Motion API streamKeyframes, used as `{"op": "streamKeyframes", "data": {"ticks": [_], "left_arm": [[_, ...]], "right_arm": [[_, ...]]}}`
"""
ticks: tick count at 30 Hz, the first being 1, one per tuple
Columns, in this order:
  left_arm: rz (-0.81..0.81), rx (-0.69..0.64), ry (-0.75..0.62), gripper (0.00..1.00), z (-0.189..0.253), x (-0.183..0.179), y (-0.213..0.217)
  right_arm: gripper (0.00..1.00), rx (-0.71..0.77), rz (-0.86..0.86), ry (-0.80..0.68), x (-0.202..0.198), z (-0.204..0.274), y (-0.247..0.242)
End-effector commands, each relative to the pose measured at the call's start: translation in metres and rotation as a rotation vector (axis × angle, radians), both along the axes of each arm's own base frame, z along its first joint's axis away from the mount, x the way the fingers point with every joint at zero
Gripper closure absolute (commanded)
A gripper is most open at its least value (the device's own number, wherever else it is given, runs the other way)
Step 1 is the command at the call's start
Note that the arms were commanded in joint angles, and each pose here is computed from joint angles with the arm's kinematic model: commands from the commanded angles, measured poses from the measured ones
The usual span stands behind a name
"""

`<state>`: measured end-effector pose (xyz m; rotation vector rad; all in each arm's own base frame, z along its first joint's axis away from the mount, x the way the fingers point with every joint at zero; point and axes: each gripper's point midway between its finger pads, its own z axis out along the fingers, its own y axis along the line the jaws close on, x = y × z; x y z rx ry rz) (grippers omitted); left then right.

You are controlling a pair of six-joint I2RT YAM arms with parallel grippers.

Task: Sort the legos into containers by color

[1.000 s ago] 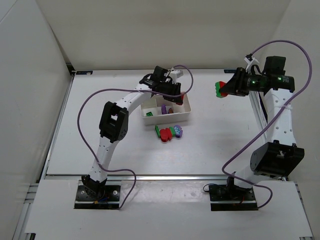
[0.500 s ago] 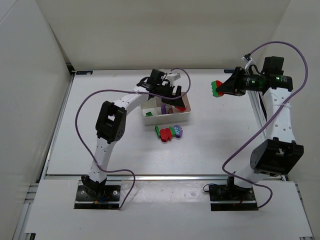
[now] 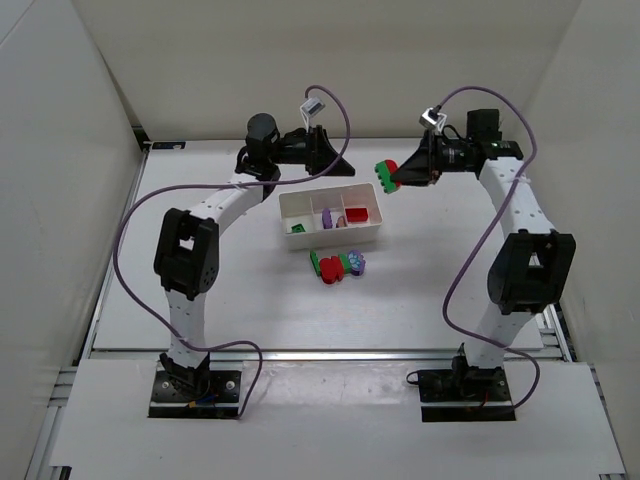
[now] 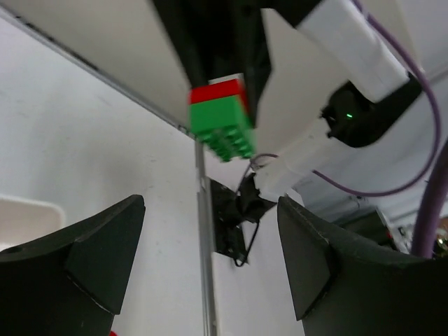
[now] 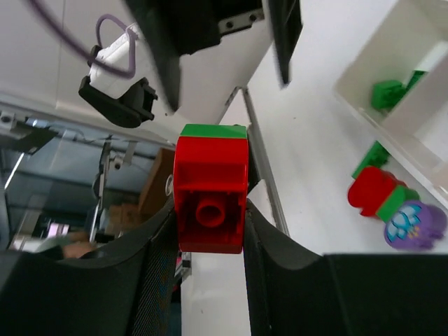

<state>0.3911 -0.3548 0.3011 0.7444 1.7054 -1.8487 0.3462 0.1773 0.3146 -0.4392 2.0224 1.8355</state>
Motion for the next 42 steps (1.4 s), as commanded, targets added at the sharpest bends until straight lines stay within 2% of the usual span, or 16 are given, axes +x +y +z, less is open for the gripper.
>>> {"op": "streamKeyframes", "data": {"ticks": [1,8,18,21,22,25,26,29,30,31,34,40,42], "left_arm": [[-0.141,-0.074,-0.122,0.13,0.058,-0.057,0.003],[-0.142,-0.067,-0.122,0.13,0.061,-0.066,0.003],[-0.108,-0.067,-0.116,0.14,0.062,-0.06,0.004],[-0.1,-0.065,-0.12,0.17,0.061,-0.058,0.004],[-0.098,-0.061,-0.116,0.19,0.06,-0.056,0.002],[-0.091,-0.054,-0.113,0.38,0.058,-0.056,0.001],[-0.085,-0.053,-0.116,0.5,0.058,-0.055,0.001],[-0.067,-0.031,-0.109,0.68,0.055,-0.053,0.0],[-0.061,-0.023,-0.107,0.79,0.053,-0.052,0.0],[-0.067,-0.004,-0.076,0.82,0.048,-0.053,0.0],[-0.072,0.019,-0.058,0.86,0.039,-0.06,0.004],[-0.039,0.072,-0.014,0.88,0.017,-0.068,0.013],[0.009,0.106,-0.066,0.87,0.006,-0.067,0.022]], "right_arm": [[1.0,0.071,0.119,-0.106,-0.008,0.033,0.019],[1.0,0.073,0.188,-0.117,-0.005,0.032,0.045],[1.0,0.075,0.258,-0.121,-0.025,0.033,0.069],[1.0,0.073,0.264,-0.117,-0.031,0.032,0.071],[1.0,0.072,0.265,-0.11,-0.032,0.03,0.071],[1.0,0.069,0.259,-0.119,-0.031,0.031,0.071],[1.0,0.067,0.258,-0.117,-0.031,0.03,0.071],[1.0,0.065,0.253,-0.122,-0.029,0.03,0.071],[1.0,0.062,0.248,-0.127,-0.028,0.029,0.07],[1.0,0.056,0.232,-0.128,-0.024,0.028,0.067],[1.0,0.037,0.18,-0.141,-0.014,0.027,0.056],[1.0,-0.007,0.072,-0.193,0.002,0.03,0.03],[1.0,-0.018,0.043,-0.2,0.004,0.031,0.021]]}}
